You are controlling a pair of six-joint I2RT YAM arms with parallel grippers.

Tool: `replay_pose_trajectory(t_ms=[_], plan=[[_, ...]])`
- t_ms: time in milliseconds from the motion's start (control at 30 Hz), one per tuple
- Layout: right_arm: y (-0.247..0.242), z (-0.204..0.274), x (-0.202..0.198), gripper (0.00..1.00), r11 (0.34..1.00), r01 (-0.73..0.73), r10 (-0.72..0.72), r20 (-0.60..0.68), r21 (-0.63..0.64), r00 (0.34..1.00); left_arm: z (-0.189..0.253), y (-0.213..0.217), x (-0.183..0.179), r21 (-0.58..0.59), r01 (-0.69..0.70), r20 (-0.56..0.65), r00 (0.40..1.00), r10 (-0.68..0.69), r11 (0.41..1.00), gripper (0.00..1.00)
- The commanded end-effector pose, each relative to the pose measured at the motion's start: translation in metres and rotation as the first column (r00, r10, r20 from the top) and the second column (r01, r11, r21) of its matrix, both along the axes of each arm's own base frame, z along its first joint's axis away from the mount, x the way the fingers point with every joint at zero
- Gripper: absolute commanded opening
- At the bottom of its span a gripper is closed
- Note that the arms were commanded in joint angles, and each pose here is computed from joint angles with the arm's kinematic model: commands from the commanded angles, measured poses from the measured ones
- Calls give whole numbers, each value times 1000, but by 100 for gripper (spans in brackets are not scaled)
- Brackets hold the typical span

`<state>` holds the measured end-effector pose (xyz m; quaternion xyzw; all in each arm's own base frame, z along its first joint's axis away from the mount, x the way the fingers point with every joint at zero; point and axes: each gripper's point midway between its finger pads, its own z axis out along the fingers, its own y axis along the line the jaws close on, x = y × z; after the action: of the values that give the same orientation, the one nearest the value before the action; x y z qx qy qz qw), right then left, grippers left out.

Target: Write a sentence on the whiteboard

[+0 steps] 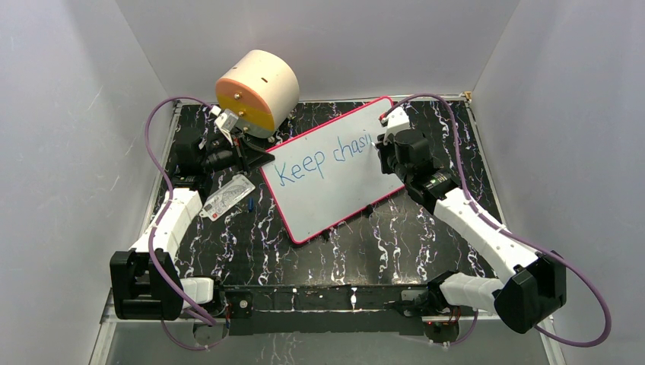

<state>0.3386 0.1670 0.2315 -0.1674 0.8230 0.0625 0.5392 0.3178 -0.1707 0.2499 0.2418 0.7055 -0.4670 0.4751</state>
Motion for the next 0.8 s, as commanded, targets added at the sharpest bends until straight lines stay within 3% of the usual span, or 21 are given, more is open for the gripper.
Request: replay_pose_trajectory(t_ms=[0, 767], plan=[[-1, 7, 0, 0, 1000, 6, -7, 26, 23, 1000, -21, -10, -12, 40, 78, -5, 997, -78, 996, 0], [8, 51, 25, 0, 998, 2, -13, 155, 65, 988, -20, -10, -12, 39, 80, -6, 997, -80, 996, 0]])
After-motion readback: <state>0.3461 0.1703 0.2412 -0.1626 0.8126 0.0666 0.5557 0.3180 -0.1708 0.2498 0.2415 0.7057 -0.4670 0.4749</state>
